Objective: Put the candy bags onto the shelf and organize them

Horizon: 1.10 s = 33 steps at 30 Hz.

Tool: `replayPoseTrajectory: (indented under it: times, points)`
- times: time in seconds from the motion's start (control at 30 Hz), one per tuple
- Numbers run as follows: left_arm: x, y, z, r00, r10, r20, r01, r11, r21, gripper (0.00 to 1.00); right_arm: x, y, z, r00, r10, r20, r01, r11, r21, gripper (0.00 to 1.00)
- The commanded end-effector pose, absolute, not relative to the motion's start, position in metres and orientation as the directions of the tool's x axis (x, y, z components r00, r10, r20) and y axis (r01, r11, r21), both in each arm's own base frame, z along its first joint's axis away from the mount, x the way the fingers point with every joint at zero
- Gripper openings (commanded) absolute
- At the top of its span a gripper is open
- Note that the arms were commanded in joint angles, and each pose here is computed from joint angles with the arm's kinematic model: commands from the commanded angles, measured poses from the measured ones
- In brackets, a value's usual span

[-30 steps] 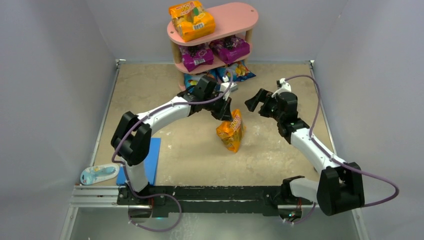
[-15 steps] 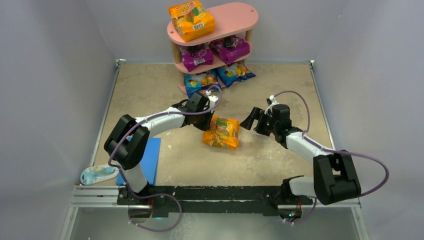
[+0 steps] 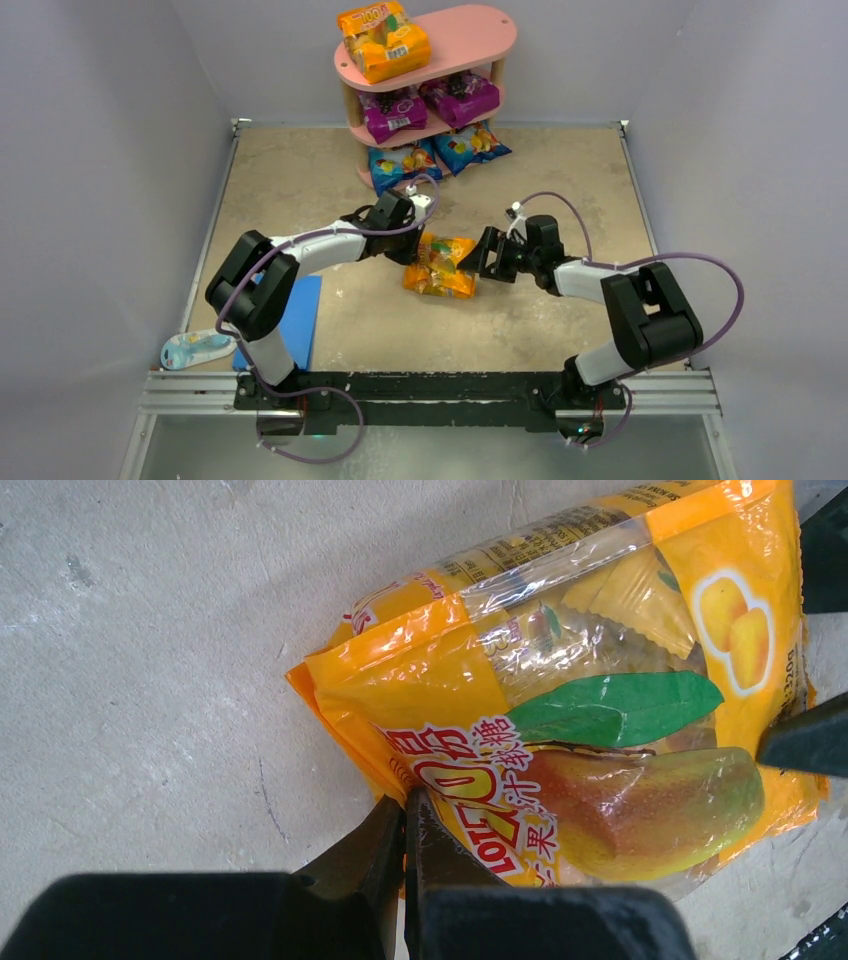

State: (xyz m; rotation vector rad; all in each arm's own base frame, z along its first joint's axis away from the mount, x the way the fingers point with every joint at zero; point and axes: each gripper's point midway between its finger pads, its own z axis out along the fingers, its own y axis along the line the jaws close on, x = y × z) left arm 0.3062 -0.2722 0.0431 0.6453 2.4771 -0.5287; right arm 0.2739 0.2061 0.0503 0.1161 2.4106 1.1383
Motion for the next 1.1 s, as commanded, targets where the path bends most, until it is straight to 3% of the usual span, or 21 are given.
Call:
replayPoseTrajectory:
  times: [0.0,0.07,0.17,0.27,0.33,0.6,0.67,1.0,1.07]
  points:
    - [0.298,-0.267,0.033,-0.775,0.328,-0.540,0.518,0.820,-0.244,0.00,0.276,0.229,0.065,-0.897,0.228,-0.379,-0.192,0.571,0.798,0.94]
    - [0.297,-0.266,0.029,-0.778,0.329,-0.535,0.514,0.823,-0.241,0.00,0.273,0.233,0.064,-0.902,0.222,-0.371,-0.196,0.553,0.810,0.90]
    - [0.296,-0.266,0.025,-0.783,0.328,-0.528,0.511,0.823,-0.247,0.00,0.268,0.242,0.070,-0.907,0.211,-0.364,-0.221,0.499,0.838,0.76]
    - [0.296,-0.270,0.024,-0.783,0.326,-0.530,0.517,0.815,-0.262,0.00,0.268,0.250,0.078,-0.903,0.199,-0.380,-0.257,0.459,0.850,0.73]
    - [0.296,-0.271,0.024,-0.784,0.325,-0.529,0.516,0.815,-0.264,0.00,0.271,0.254,0.086,-0.895,0.201,-0.398,-0.281,0.440,0.853,0.66]
    - [0.302,-0.258,0.033,-0.776,0.299,-0.556,0.484,0.847,-0.220,0.00,0.274,0.256,0.125,-0.839,0.202,-0.505,-0.402,0.395,0.826,0.09]
    - [0.305,-0.249,0.038,-0.779,0.278,-0.562,0.458,0.864,-0.207,0.00,0.274,0.253,0.139,-0.815,0.195,-0.546,-0.441,0.402,0.802,0.01]
    - [0.321,-0.201,0.074,-0.769,0.105,-0.631,0.329,0.911,-0.249,0.00,0.290,0.213,0.220,-0.623,0.269,-0.734,-0.579,0.473,0.664,0.00]
    - [0.322,-0.198,0.081,-0.762,0.093,-0.641,0.315,0.918,-0.242,0.06,0.290,0.209,0.236,-0.586,0.283,-0.759,-0.598,0.481,0.641,0.00]
